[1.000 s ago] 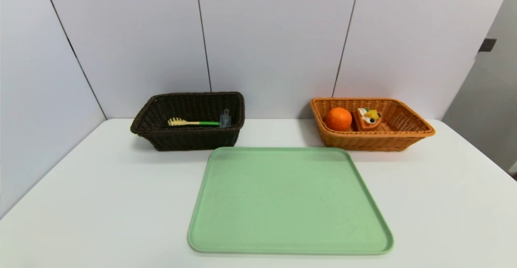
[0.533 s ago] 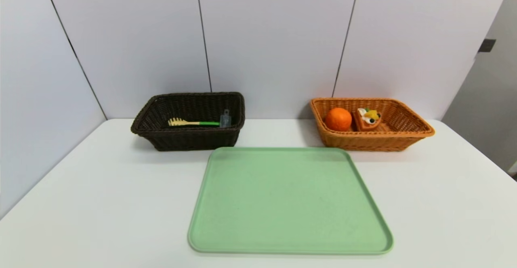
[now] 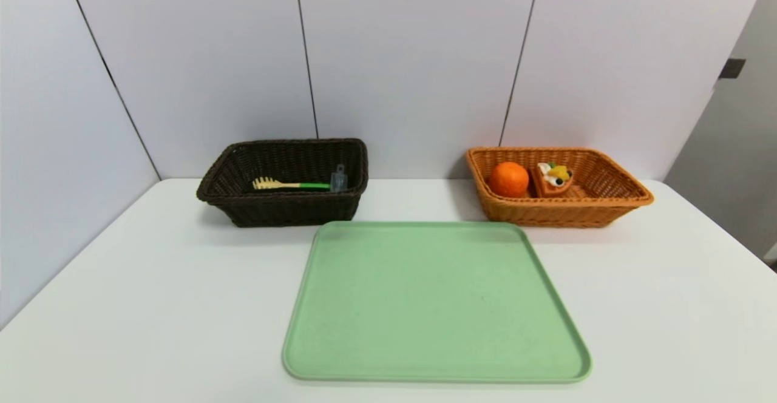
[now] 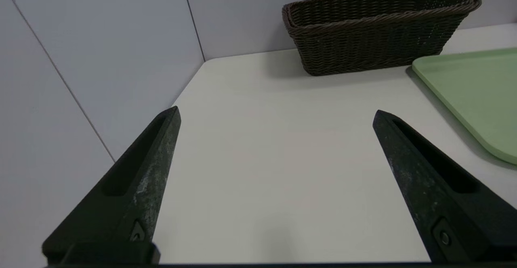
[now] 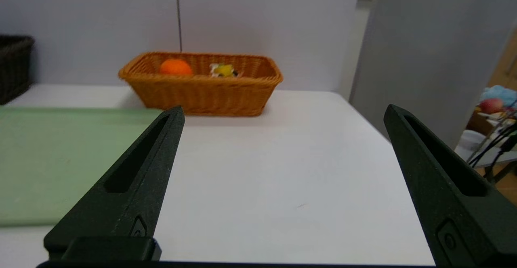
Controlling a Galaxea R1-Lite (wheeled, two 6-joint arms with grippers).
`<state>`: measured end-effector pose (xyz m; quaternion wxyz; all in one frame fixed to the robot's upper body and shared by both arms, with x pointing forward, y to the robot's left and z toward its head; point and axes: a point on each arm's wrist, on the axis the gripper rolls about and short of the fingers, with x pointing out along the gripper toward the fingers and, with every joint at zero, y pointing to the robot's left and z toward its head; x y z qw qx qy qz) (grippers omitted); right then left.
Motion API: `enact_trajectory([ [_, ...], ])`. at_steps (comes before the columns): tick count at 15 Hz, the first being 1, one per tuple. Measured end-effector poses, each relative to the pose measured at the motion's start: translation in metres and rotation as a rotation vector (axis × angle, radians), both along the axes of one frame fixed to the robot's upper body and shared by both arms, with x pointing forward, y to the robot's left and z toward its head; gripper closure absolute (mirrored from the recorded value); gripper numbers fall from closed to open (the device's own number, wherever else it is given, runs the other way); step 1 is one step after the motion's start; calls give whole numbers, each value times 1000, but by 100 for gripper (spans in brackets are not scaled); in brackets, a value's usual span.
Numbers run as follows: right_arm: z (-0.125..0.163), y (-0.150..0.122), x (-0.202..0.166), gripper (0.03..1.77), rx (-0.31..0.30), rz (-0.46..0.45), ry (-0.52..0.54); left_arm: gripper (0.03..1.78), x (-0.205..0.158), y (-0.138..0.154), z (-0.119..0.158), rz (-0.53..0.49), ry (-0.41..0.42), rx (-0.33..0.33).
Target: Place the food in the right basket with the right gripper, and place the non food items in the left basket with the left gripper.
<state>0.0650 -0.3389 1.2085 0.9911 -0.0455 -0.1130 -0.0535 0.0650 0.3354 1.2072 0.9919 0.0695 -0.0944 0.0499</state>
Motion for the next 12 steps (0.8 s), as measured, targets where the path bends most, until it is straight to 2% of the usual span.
enact_trajectory([
  [2,-15,2,3,10,2,86,123,12,3,-1,-11,-45,68,-48],
  [4,-25,2,4,10,9,107,225,12,4,-1,-17,-75,119,-69],
  [6,-26,2,4,10,16,108,233,12,4,-2,-24,-94,183,-71],
  [9,-26,2,4,10,85,110,229,12,4,-2,-24,-96,185,-103],
  [12,-26,2,4,10,97,109,228,12,4,-2,-24,-96,185,-107],
])
